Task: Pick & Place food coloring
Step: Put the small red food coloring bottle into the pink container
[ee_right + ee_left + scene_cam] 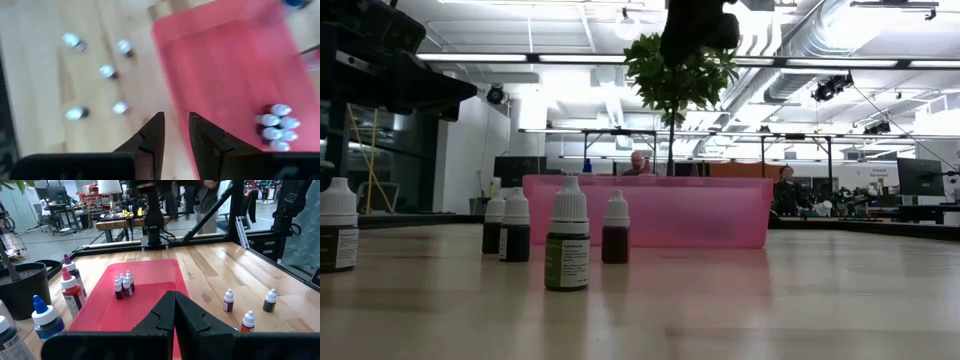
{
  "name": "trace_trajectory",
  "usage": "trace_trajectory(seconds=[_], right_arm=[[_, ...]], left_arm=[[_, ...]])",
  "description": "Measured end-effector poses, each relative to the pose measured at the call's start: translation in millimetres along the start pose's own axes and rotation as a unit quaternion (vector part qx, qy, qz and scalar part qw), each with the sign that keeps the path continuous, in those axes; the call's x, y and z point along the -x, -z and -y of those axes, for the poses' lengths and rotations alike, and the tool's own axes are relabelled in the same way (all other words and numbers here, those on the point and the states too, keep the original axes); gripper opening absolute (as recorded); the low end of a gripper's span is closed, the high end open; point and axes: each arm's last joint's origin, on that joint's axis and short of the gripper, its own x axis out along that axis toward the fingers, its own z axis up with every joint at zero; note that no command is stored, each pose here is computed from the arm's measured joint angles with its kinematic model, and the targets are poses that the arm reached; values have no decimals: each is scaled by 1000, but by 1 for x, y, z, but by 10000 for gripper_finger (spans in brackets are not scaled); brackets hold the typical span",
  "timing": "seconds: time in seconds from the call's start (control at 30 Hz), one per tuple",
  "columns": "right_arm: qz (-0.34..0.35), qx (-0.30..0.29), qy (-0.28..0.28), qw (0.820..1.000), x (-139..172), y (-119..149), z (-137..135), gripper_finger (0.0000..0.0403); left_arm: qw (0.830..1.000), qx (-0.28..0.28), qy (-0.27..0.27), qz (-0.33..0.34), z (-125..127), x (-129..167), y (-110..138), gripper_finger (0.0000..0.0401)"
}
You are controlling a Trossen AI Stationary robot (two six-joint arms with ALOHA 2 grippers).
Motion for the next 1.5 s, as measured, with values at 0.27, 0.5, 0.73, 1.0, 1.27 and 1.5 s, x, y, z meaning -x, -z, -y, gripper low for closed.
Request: trace_trajectory(seconds=[0.27, 0.5, 0.73, 1.0, 1.27, 1.5], right_arm=[[-48, 96, -55, 993, -20, 21, -41, 79], [-94, 133, -104, 981, -55, 16, -74, 79], [-96, 213, -68, 970, -73, -9, -90, 79], [-167, 192, -27, 967, -109, -9, -89, 79], [-194, 113, -25, 974, -131, -1, -88, 85], [-182, 80, -1, 980, -133, -1, -87, 150]], left_arm=[[1000, 0, 0, 0, 0, 0, 0, 0], [1000, 0, 0, 0, 0, 0, 0, 0], [1000, 0, 0, 0, 0, 0, 0, 0], [1000, 0, 0, 0, 0, 0, 0, 0], [1000, 0, 0, 0, 0, 0, 0, 0], [1000, 0, 0, 0, 0, 0, 0, 0]])
